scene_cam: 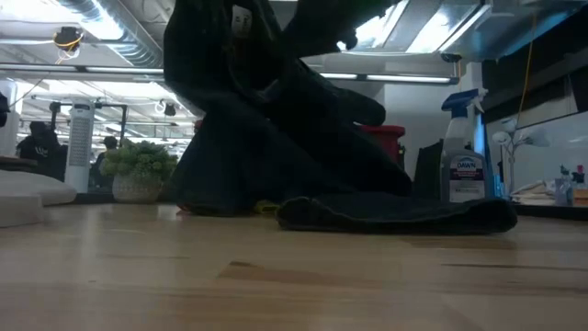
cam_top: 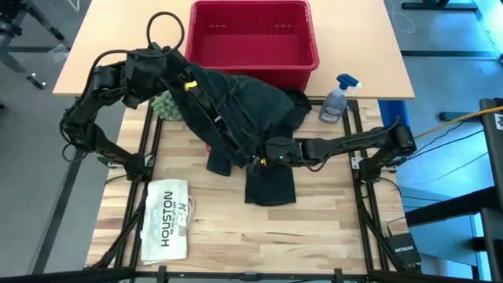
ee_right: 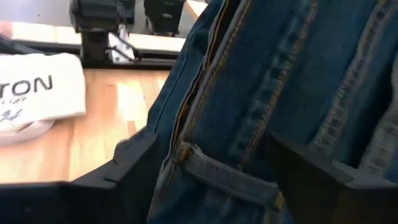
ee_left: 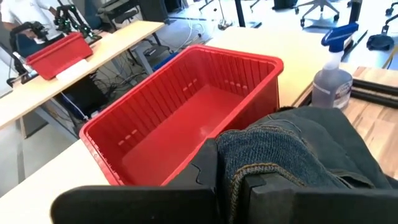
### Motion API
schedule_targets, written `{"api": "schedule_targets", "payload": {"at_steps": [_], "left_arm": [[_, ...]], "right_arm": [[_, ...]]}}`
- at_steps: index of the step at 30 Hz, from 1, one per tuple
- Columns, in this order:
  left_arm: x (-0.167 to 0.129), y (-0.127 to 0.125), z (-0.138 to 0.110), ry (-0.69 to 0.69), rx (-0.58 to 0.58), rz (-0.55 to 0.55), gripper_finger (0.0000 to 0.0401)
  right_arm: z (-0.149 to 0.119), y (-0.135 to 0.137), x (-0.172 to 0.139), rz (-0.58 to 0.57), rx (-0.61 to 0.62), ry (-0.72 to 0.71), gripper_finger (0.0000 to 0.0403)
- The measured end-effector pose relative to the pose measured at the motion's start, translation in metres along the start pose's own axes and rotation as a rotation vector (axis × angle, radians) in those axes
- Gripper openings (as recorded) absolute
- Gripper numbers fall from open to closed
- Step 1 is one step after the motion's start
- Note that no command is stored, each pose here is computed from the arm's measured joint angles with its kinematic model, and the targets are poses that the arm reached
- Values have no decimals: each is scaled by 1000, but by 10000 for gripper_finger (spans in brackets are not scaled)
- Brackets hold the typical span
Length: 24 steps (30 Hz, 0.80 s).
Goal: Fold laundry
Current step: Fold the black jean
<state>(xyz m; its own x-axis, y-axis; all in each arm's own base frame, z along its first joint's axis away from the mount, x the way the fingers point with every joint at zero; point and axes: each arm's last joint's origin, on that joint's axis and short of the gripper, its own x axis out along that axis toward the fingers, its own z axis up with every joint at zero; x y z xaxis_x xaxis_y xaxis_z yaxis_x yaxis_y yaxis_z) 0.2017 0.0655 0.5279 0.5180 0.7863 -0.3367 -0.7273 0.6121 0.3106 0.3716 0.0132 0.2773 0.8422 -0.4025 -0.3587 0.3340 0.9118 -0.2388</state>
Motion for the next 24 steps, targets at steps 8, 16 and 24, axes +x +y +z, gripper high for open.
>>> {"api": "schedule_targets", "payload": {"at_steps": [8,16,24], "left_arm": [[0,-1,1,-11,-20,-16,0],[-2,-3,0,-7,-10,-28,0],[-8,1,0,-21,41,-31,0]], "right_arm": [[-17,4,18,-219,-24,58,285],[-10,-18,10,-388,23,62,202],[45,-72,-49,-317,5,27,9]]}}
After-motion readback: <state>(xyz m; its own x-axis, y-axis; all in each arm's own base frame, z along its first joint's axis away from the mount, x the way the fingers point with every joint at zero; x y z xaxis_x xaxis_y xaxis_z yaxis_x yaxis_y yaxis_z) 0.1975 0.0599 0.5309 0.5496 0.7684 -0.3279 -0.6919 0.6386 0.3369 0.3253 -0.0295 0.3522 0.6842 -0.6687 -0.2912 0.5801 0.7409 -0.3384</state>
